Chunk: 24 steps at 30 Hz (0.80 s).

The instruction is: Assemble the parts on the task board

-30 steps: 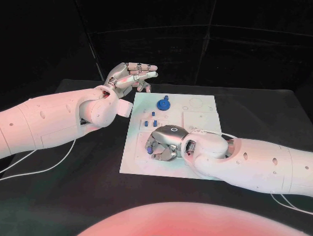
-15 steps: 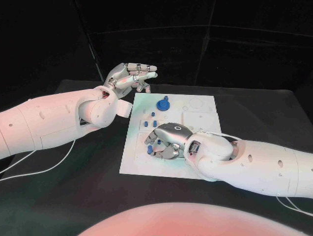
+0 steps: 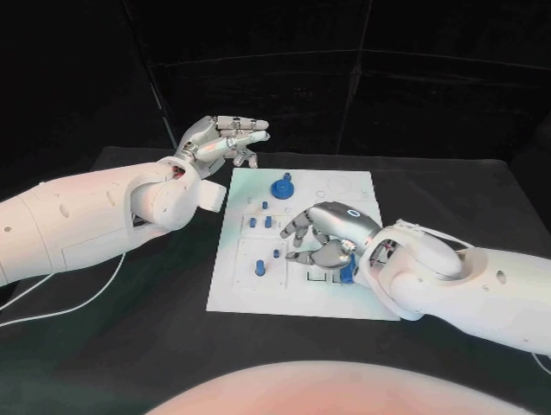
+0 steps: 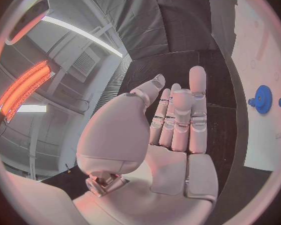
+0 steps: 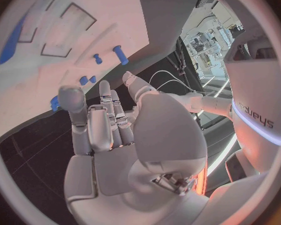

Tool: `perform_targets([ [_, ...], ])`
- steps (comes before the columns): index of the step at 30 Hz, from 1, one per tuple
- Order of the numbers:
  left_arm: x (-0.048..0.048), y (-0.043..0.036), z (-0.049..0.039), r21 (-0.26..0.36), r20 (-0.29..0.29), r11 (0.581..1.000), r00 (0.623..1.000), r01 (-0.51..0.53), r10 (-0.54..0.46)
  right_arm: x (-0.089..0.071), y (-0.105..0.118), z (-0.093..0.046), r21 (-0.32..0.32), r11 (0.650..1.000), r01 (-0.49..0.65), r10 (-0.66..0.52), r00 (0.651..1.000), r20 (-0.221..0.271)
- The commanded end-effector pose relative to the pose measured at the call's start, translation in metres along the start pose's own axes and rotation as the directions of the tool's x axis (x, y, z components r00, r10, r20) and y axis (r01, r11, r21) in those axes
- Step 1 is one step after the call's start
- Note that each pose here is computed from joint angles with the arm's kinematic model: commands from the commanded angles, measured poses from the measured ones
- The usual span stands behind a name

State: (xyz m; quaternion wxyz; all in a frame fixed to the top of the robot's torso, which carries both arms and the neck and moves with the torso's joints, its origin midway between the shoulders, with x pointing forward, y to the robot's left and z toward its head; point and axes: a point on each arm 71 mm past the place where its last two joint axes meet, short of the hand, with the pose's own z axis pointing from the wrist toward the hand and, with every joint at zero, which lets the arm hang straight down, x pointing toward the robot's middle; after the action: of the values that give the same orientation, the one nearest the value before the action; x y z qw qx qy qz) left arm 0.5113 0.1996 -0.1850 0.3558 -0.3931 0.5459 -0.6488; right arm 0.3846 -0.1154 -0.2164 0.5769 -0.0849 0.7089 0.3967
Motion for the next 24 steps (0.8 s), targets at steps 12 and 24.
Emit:
perform_targets([
  [12,-0.0020,-0.0013,-0.0027,0.002,-0.005,1.000,1.000,0.007,-0.007,-0.032,-0.065,-0.054,0.448,0.881,-0.151,0.166,0.986,0.006],
  [24,-0.0044,-0.0004,-0.0055,-0.003,-0.001,1.000,1.000,0.005,-0.005,-0.024,-0.087,-0.074,0.597,0.801,-0.036,0.091,0.994,-0.062],
])
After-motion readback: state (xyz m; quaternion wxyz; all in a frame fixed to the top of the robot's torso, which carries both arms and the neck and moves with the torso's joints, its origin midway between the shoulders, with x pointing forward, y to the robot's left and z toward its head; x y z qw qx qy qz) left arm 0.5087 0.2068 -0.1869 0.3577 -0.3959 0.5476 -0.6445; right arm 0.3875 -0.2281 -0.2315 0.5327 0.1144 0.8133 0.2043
